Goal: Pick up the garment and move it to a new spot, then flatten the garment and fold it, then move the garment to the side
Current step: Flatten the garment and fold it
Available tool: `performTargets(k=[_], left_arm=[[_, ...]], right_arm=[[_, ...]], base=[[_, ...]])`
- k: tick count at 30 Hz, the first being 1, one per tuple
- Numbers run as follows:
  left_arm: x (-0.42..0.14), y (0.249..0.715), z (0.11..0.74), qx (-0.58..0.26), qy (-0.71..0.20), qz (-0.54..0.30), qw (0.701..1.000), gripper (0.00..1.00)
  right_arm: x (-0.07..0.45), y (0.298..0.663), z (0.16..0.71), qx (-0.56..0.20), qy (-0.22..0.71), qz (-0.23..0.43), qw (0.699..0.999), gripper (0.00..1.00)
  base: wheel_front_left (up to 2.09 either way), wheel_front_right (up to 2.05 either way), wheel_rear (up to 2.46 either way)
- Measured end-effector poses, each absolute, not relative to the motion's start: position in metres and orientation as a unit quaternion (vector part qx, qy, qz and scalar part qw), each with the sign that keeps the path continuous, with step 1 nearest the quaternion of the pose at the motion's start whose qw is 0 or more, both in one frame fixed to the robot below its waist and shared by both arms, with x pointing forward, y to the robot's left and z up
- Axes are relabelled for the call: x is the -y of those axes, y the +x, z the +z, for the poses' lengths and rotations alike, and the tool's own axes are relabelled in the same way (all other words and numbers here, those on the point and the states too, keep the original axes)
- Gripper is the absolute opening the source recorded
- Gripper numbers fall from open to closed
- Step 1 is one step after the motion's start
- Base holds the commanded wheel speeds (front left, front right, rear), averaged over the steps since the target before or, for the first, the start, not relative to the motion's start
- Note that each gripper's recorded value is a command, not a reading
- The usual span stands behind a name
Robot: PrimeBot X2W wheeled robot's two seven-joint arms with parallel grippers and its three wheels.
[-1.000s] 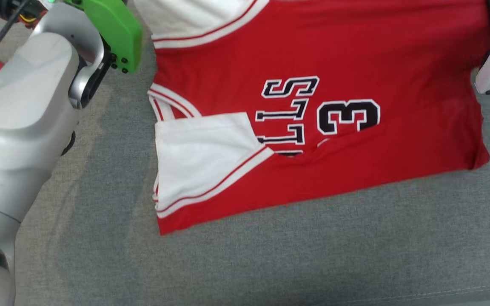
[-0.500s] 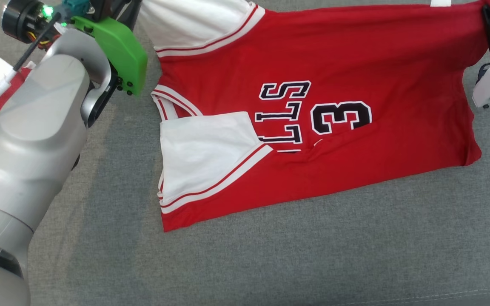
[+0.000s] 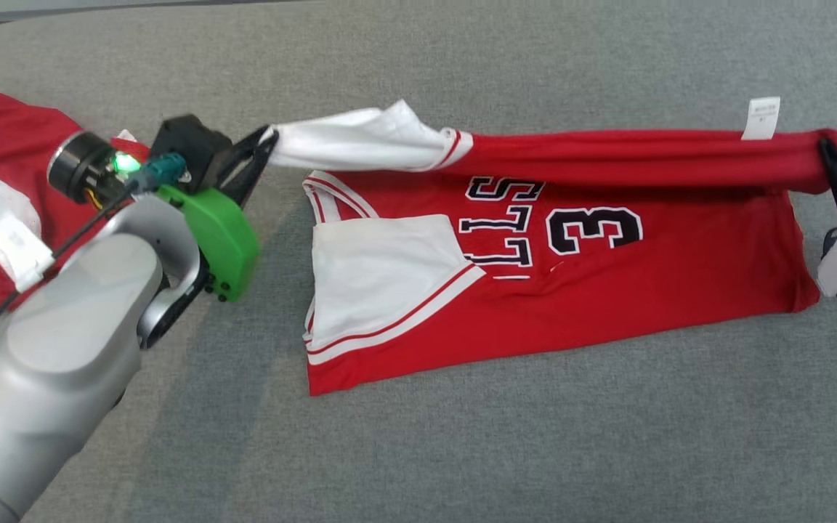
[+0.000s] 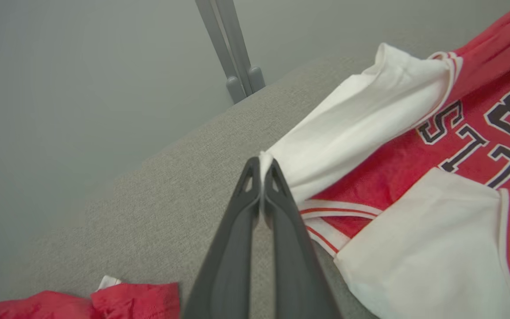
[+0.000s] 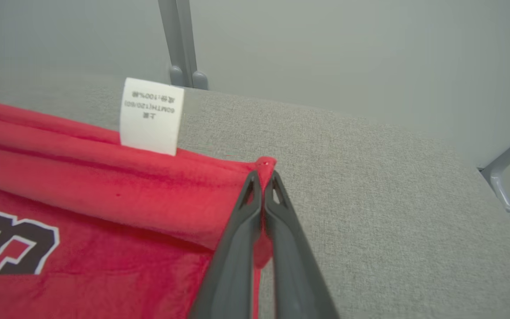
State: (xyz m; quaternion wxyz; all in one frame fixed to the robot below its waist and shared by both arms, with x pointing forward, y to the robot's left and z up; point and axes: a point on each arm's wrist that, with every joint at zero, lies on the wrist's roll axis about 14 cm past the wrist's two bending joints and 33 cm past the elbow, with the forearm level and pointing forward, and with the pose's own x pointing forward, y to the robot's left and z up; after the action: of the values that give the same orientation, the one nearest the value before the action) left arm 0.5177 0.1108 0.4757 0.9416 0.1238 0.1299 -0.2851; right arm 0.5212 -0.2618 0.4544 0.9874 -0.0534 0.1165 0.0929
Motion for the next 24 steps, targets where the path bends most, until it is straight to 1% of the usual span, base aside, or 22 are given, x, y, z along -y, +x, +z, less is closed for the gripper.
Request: performTargets(k=[6,12,15,24], left_arm=[[-0.120,0.467,0.459,-0.182,0.138,-0.299,0.927,0.00],[-0.120,0.414,0.439,-0.250,0.138,-0.323,0.902,0.00],[-0.115,0.399,0.433,-0.268,0.134,-0.334,0.894,0.00],[-0.098,0.376,0.419,-0.299,0.120,-0.363,0.874,0.00]], right_arm=[[0.258,0.501,0.446,-0.138,-0.048,0.106,0.984,0.00],[0.258,0.485,0.437,-0.162,-0.045,0.112,0.979,0.00],[0.261,0.480,0.432,-0.179,-0.043,0.111,0.977,0.00],[0.268,0.458,0.414,-0.226,-0.043,0.112,0.967,0.00]], base=[[0.00,0.00,0.00],[0.00,0.00,0.00],[0.00,0.00,0.00],[0.00,0.00,0.00]])
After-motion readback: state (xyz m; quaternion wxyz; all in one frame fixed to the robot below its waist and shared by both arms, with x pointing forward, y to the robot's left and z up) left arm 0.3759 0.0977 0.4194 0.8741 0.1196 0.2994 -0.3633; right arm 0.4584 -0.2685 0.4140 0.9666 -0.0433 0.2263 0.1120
